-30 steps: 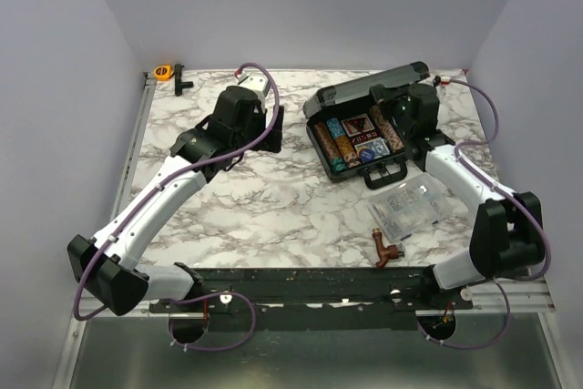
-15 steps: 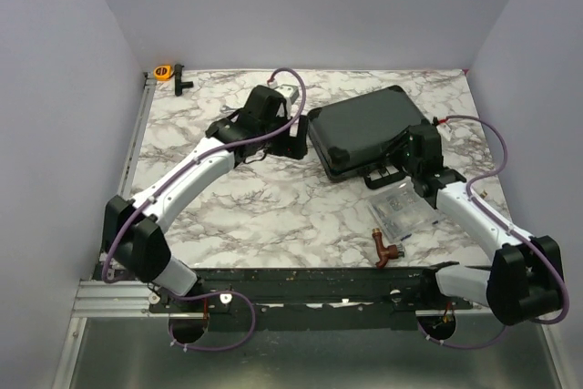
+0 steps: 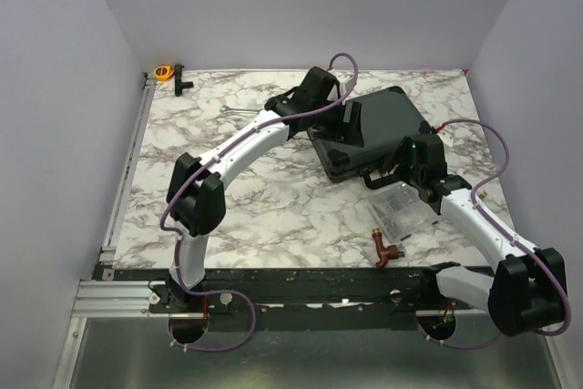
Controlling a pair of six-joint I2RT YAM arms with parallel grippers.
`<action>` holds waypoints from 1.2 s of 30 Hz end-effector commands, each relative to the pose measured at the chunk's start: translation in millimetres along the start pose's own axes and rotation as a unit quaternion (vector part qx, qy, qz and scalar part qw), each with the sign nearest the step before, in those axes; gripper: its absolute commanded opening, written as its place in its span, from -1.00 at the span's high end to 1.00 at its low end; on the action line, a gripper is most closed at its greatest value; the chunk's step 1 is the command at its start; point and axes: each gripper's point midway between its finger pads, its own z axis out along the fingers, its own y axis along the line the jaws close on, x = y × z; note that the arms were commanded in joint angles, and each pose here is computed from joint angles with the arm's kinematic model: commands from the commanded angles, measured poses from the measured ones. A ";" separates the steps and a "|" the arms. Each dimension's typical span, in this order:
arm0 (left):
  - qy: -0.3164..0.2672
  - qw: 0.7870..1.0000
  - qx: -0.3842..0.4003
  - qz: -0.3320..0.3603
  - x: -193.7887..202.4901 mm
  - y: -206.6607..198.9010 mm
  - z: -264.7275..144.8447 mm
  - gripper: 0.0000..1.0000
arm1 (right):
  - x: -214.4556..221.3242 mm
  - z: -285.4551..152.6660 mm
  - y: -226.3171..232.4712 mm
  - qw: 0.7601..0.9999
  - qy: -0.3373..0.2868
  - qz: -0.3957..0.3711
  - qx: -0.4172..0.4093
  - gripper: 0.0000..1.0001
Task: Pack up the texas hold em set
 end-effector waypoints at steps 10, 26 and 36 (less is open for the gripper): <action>0.035 0.998 0.043 -0.023 -12.8 6.5 79.9 -0.26 | 4.2 38.6 21.4 0.992 0.095 0.009 -0.079 -0.50; 0.148 0.981 -0.047 -0.113 88.2 91.2 88.5 -0.06 | 29.1 61.4 -10.5 0.982 0.163 0.043 -0.091 -0.04; 0.161 0.978 -0.045 -0.123 91.2 90.7 86.8 -0.05 | 38.4 57.8 -24.4 0.979 0.195 0.019 -0.055 0.21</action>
